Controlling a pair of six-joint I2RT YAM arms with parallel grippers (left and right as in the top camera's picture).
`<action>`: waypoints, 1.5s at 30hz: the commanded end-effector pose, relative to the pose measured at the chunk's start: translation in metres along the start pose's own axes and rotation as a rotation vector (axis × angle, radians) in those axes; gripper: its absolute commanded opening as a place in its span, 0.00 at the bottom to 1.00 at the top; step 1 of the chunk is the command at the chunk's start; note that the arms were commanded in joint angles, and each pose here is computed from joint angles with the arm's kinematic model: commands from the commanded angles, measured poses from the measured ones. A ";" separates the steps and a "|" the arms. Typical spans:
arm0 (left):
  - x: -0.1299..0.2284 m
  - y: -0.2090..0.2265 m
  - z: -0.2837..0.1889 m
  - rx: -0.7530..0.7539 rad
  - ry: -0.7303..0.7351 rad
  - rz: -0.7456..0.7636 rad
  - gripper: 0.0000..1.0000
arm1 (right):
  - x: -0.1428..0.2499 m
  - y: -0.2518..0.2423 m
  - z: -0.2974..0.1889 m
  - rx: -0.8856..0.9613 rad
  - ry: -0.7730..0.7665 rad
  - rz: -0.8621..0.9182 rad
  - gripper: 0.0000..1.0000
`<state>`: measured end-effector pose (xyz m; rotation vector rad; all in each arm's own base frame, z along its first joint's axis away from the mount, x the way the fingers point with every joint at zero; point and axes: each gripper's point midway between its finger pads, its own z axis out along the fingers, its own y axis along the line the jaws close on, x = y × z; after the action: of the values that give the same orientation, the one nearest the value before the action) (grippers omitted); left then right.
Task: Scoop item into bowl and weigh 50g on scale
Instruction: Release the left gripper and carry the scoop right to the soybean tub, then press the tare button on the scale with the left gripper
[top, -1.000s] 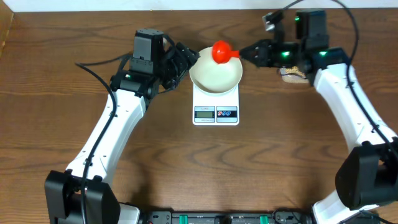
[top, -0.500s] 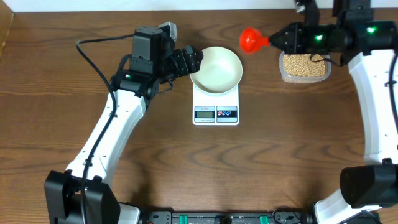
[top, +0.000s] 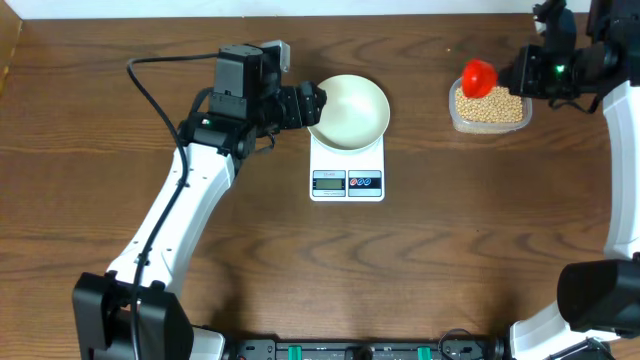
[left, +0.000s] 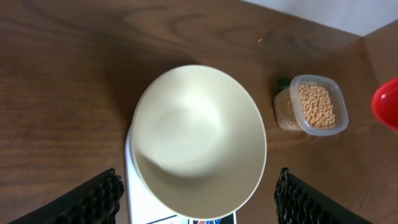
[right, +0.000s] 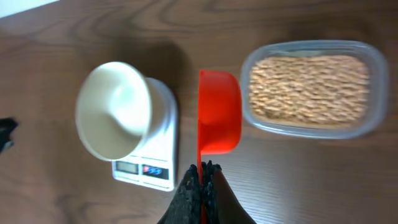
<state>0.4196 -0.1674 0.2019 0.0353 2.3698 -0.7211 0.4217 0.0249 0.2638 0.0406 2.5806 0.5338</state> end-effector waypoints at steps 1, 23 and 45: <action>0.019 -0.004 0.012 -0.009 0.068 0.076 0.74 | -0.005 -0.016 -0.010 0.074 -0.025 -0.011 0.01; 0.165 -0.029 0.041 -0.194 0.446 0.230 0.07 | 0.004 -0.024 -0.011 0.082 0.005 0.039 0.01; 0.178 0.008 0.105 -0.289 0.434 0.299 0.07 | 0.008 -0.025 -0.011 0.083 0.021 0.045 0.01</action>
<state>0.3366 -0.2464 0.0322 0.4243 2.7939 -0.2994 0.4126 0.0012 0.2548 0.1246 2.6365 0.4523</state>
